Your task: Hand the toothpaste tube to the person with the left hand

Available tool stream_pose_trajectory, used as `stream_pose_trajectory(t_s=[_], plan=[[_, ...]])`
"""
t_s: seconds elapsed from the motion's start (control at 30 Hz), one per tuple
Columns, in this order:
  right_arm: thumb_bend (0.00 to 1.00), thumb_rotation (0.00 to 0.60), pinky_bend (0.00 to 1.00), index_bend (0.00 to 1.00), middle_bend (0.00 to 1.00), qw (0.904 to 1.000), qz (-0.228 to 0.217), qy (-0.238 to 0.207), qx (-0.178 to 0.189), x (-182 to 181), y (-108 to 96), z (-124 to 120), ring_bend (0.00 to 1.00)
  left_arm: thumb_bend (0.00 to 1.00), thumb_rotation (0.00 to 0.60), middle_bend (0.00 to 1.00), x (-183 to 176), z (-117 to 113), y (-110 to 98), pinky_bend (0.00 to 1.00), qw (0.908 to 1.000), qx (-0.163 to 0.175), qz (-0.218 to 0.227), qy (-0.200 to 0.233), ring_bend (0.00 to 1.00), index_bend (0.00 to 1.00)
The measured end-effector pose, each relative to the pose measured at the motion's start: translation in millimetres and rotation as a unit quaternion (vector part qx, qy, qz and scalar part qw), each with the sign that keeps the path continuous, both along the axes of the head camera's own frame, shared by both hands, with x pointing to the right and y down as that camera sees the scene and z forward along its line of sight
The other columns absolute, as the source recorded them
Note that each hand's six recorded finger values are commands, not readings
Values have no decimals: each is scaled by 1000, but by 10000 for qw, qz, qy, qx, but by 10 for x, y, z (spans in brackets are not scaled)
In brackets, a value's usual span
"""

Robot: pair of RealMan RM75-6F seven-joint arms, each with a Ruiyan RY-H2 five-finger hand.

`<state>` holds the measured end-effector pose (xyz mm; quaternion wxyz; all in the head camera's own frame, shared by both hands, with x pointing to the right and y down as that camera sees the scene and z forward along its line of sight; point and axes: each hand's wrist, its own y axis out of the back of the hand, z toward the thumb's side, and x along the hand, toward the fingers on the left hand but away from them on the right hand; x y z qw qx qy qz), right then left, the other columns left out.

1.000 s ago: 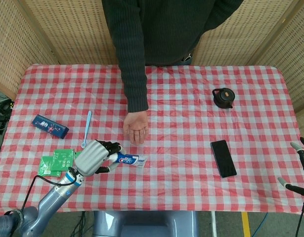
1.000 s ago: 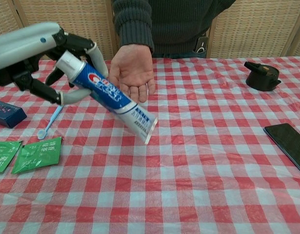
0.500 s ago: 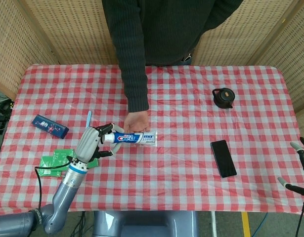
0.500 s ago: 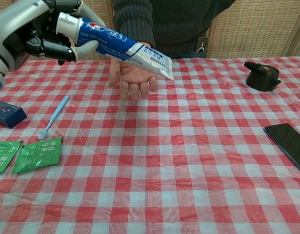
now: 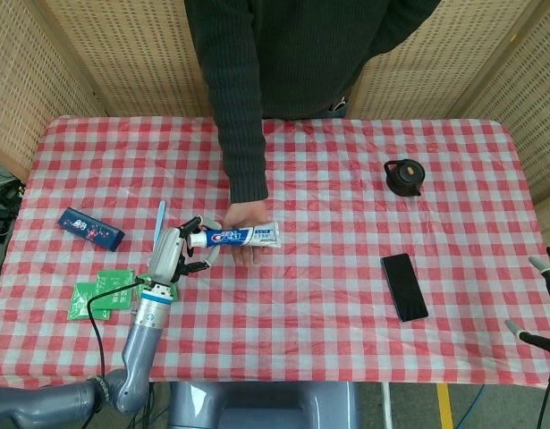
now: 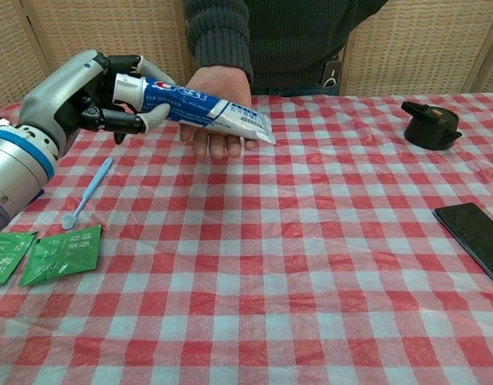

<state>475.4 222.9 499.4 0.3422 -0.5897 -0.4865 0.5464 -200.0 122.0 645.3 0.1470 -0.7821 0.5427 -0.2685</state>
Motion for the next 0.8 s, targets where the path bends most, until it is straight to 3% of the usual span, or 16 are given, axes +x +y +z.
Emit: stream_pose_trajectory(t_s=[0.07, 0.13, 0.2, 0.3, 0.43, 0.6, 0.8], plan=[[0, 600, 0, 158, 0, 10000, -4, -1, 0, 0, 1, -2, 0, 307, 600, 430, 6, 26, 15, 702, 10000, -46, 19, -8, 546, 536], [0, 600, 0, 158, 0, 10000, -1, -3, 4, 2, 1, -4, 0, 211, 600, 284, 13, 45, 33, 603, 9999, -90, 66, 7, 413, 387], [0, 600, 0, 158, 0, 10000, 0, -1, 9, 2, 1, -6, 0, 109, 600, 81, 17, 55, 47, 437, 9998, -142, 108, 66, 191, 158], [0, 600, 0, 158, 0, 10000, -5, -2, 3, 0, 4, -4, 0, 13, 600, 0, 24, 73, 83, 207, 9990, -290, 248, 214, 14, 4], [0, 600, 0, 157, 0, 10000, -10, 5, -3, -3, 4, 1, 0, 0, 600, 0, -23, 50, 115, 13, 9977, -364, 474, 310, 0, 0], [0, 600, 0, 158, 0, 10000, -14, 9, -2, -7, 6, 1, 0, 0, 600, 0, -60, -41, 108, 0, 9974, -266, 469, 480, 0, 0], [0, 600, 0, 158, 0, 10000, -12, 3, 2, -8, 9, -2, 0, 0, 600, 0, -224, -360, 19, 0, 9967, 366, 368, 630, 0, 0]])
